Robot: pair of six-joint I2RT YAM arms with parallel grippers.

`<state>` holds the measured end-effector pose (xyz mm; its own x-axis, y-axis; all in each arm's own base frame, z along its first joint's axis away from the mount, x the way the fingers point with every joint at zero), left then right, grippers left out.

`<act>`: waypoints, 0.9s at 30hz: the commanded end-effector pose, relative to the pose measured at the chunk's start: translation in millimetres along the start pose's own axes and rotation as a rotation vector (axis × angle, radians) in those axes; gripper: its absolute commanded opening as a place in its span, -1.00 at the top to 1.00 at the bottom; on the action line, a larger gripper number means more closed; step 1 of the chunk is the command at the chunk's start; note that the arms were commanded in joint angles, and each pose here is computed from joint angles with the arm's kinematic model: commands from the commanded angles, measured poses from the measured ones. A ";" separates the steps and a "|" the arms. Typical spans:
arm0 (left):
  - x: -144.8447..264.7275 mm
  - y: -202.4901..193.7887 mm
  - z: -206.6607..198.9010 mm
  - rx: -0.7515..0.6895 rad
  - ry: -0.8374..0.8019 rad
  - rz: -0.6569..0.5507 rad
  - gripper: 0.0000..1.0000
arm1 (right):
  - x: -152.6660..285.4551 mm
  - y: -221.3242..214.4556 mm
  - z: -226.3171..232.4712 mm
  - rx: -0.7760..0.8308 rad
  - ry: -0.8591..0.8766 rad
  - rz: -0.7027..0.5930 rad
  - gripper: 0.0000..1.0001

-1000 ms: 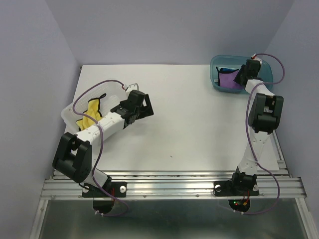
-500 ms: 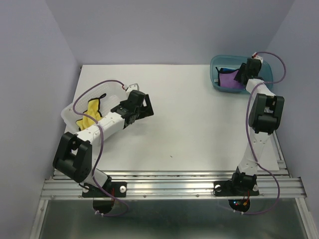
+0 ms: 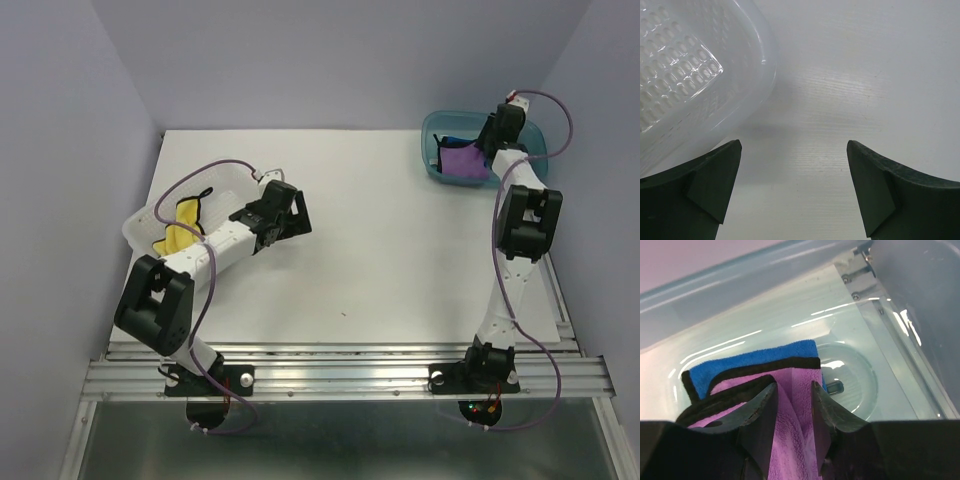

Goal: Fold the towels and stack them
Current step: Neatly place the folded towel into the bin

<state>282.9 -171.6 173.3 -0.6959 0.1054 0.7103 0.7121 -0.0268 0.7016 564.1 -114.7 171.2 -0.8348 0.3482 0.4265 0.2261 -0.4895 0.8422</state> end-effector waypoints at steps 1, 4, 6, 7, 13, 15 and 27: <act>3.8 18.0 -1.9 -0.001 -0.008 -0.049 -0.98 | -3.2 6.3 -2.9 0.008 -0.007 -0.031 0.24; 2.3 17.4 -2.2 -0.004 -0.008 -0.045 -0.98 | -4.3 0.8 -4.4 0.008 -0.003 -0.015 0.21; 2.6 17.8 -2.7 -0.004 -0.013 -0.045 -0.97 | -2.7 3.1 -2.8 0.006 0.008 -0.018 0.18; 2.4 18.2 -3.3 -0.003 -0.018 -0.044 -0.98 | -1.3 5.8 -1.6 0.006 0.014 -0.024 0.17; 3.1 17.7 -3.0 0.002 -0.018 -0.046 -0.97 | 18.2 33.2 8.7 0.016 0.059 -0.074 0.16; 2.6 17.8 -3.2 0.002 -0.019 -0.047 -0.98 | 23.9 36.9 11.4 0.027 0.094 -0.082 0.15; 3.4 18.2 -4.0 0.002 -0.031 -0.049 -0.98 | 23.2 26.5 13.2 0.133 0.192 -0.011 0.12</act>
<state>284.2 -173.6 172.8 -0.6899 0.1193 0.7140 0.7162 -0.0312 0.6972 558.3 -107.6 181.0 -0.8770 0.2261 0.4239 0.3039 -0.4224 0.8539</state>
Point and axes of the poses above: each gripper's point midway between its finger pads, its own x axis back along the fingers, its own z axis along the line the jaws close on, y = z × x, the point moved 10 cm from there along x, back along the fingers, and after that the axes turned 15 degrees about -x, right-handed, at the moved point
